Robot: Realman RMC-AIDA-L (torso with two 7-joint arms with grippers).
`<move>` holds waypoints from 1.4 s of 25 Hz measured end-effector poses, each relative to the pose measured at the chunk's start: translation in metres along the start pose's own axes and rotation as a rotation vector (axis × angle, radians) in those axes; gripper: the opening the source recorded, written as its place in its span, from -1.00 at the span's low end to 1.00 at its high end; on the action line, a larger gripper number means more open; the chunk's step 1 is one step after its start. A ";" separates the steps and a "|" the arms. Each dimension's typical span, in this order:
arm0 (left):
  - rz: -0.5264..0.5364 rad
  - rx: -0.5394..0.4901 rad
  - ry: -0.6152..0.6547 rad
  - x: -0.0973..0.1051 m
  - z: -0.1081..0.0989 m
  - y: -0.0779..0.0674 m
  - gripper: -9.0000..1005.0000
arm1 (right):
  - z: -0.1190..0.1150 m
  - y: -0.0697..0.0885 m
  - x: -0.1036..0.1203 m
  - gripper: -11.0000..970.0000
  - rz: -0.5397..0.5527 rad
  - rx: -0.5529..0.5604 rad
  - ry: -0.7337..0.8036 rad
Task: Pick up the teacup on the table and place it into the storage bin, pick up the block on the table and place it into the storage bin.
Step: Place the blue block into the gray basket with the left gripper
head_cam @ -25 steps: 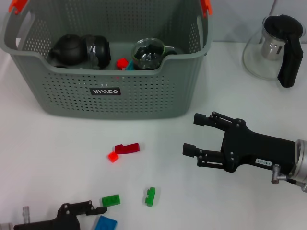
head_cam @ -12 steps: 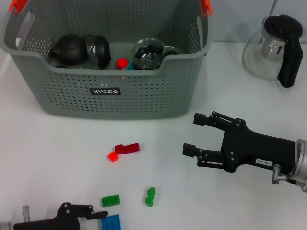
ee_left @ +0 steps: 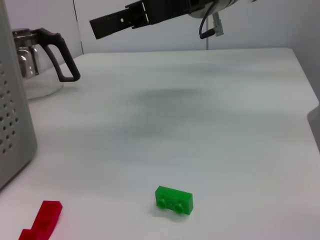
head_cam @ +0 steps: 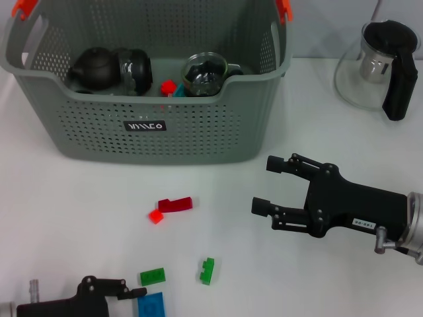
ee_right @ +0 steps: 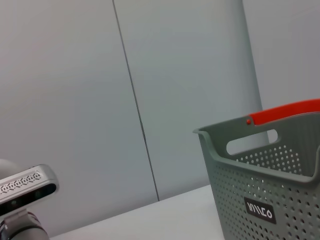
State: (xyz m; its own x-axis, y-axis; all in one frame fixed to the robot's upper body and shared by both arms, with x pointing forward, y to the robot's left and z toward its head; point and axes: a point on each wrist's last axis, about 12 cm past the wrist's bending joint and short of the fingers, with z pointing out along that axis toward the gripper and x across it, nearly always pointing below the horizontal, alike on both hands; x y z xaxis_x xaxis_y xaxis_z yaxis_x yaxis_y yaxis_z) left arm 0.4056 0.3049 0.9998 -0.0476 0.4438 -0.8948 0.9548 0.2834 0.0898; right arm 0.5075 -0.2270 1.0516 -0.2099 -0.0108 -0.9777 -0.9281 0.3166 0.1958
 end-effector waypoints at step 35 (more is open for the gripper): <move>-0.070 -0.226 -0.570 -0.180 -0.012 0.197 -0.03 | 0.000 -0.004 -0.006 0.88 -0.010 -0.005 -0.001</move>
State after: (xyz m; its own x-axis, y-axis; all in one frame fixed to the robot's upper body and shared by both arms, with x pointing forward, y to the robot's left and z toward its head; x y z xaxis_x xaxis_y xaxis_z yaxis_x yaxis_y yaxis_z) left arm 0.5984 0.2911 1.1839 0.1158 -0.0894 -0.9892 0.8663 0.4964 0.0566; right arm 0.5128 -0.2279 1.0566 -0.2003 -0.0125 -0.9797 -0.9317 0.3116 0.1865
